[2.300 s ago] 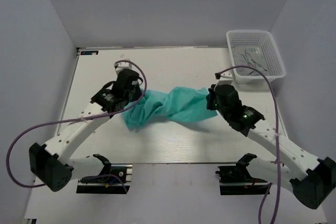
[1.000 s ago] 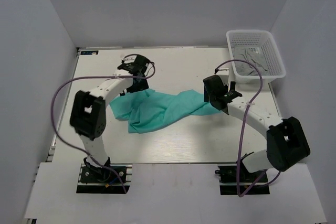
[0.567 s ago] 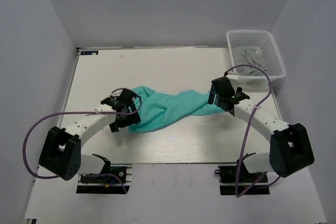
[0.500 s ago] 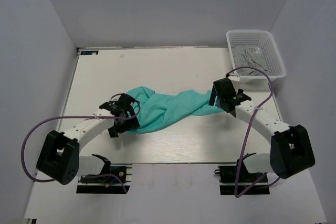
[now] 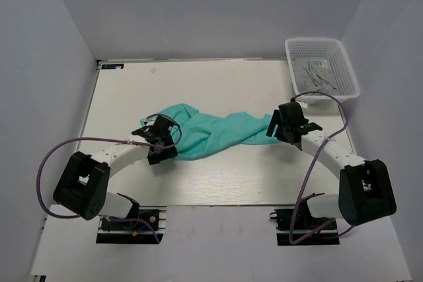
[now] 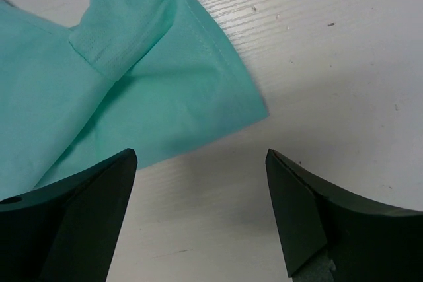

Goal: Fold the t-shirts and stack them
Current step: Flatten out the tshirt

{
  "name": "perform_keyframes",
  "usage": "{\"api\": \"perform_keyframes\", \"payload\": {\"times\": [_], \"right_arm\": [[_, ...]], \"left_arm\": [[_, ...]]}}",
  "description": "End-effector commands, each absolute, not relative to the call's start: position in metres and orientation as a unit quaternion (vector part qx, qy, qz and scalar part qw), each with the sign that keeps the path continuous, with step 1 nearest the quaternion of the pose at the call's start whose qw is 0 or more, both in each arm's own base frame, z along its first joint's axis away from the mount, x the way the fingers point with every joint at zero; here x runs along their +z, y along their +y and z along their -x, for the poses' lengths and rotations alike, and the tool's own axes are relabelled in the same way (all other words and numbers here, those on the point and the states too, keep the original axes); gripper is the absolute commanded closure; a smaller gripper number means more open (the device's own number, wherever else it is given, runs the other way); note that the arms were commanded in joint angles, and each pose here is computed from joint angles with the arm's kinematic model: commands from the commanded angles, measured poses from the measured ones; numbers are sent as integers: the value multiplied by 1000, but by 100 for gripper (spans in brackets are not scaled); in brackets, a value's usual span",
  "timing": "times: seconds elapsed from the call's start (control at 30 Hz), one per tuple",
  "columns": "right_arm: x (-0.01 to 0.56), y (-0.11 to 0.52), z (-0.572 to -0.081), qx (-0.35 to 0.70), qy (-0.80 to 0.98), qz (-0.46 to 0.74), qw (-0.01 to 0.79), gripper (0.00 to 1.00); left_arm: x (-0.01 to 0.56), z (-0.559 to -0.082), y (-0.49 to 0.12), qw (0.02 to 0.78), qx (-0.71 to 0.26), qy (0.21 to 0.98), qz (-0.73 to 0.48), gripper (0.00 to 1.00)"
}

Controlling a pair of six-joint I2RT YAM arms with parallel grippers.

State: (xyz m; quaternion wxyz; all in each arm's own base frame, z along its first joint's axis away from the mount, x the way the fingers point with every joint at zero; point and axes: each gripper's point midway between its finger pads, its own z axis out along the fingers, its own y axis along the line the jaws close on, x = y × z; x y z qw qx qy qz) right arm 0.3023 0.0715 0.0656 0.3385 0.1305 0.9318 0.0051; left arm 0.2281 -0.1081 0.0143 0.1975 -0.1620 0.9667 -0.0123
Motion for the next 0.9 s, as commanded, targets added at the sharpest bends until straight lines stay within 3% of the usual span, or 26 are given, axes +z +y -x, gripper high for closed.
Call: {"api": "perform_keyframes", "payload": {"times": [0.0, 0.03, 0.13, 0.3, 0.5, 0.57, 0.63, 0.67, 0.87], "right_arm": [[58, 73, -307, 23, 930, -132, 342, 18], [57, 74, -312, 29, 927, -136, 348, 19], [42, 72, -311, 28, 933, -137, 333, 21], [26, 62, -313, 9, 939, -151, 309, 22], [14, 60, -325, 9, 939, -166, 302, 26], [15, 72, -334, 41, 937, -157, 309, 44], [15, 80, -337, 55, 939, -147, 305, 76], [16, 81, -337, 55, 940, -143, 305, 100], [82, 83, -346, 79, 917, -118, 373, 100]], "left_arm": [[7, -246, -133, 215, -71, 962, 150, 37], [6, -246, -139, 212, -90, 963, 142, 62], [11, -244, -141, 217, -99, 961, 141, 98], [40, -253, -132, 270, -99, 946, 150, 100], [93, -261, -144, 345, -171, 914, 128, 100], [109, -263, -147, 368, -190, 902, 120, 100], [121, -263, -151, 377, -206, 896, 111, 100], [126, -263, -154, 380, -217, 893, 102, 100], [214, -275, -169, 450, -279, 845, 71, 100]]}}
